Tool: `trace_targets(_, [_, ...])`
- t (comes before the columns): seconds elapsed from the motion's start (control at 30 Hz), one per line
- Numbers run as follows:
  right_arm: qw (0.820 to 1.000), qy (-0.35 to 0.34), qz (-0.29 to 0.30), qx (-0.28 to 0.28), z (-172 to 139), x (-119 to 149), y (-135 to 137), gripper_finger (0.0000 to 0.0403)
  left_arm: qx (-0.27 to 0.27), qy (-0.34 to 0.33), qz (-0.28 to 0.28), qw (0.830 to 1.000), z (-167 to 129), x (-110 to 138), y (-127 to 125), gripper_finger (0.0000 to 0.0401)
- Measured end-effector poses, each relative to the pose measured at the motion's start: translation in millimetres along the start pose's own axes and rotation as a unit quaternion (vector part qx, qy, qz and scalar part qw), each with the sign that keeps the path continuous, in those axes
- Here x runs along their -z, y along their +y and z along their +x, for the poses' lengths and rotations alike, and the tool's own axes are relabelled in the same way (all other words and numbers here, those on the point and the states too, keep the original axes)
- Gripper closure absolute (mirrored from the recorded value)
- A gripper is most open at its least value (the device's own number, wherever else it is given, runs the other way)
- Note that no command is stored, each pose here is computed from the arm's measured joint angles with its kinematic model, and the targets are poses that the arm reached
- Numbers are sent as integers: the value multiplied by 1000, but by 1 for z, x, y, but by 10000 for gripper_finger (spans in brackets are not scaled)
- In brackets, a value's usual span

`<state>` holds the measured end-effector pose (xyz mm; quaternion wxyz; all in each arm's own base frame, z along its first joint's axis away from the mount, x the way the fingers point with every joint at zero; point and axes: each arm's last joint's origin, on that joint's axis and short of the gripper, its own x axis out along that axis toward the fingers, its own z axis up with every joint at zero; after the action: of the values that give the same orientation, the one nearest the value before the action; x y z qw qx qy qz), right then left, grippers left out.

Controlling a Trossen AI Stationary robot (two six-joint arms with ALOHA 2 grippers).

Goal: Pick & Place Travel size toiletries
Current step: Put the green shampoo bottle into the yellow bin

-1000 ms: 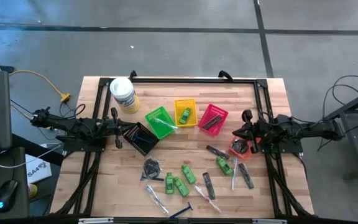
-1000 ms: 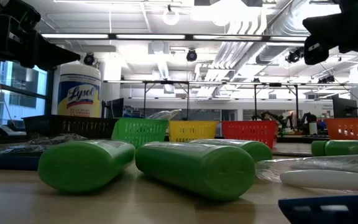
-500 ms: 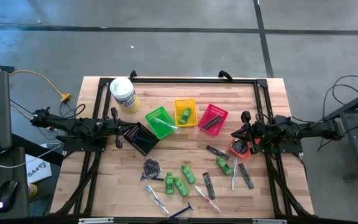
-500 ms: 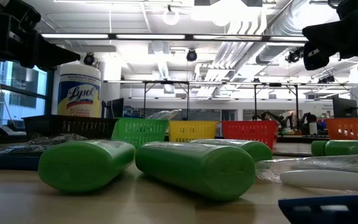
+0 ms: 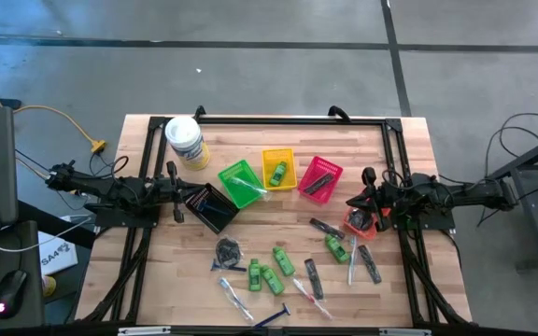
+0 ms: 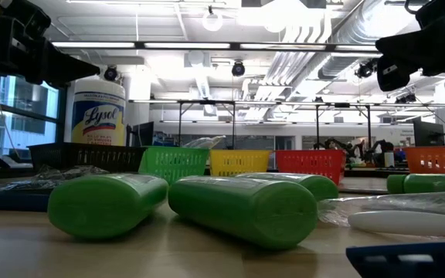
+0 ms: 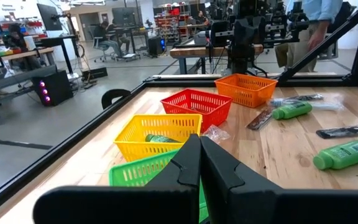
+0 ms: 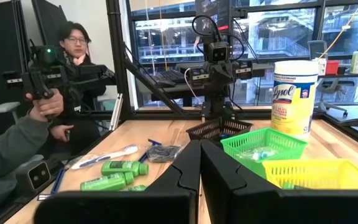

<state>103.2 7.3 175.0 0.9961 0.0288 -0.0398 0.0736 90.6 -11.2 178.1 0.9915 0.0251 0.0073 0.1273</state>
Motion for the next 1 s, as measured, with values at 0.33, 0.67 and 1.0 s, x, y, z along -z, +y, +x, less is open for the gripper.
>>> trace_targets(0.33, [1000,13,1,14,0,3,-1,399,0,-3,24,1000,0,-1,0,401])
trace_targets(0.67, [999,19,12,45,1,4,-3,399,0,-3,-15,1000,0,-1,0,401])
trace_targets(1.0, [999,25,10,45,2,5,-3,399,0,-3,-7,1000,0,-1,0,401])
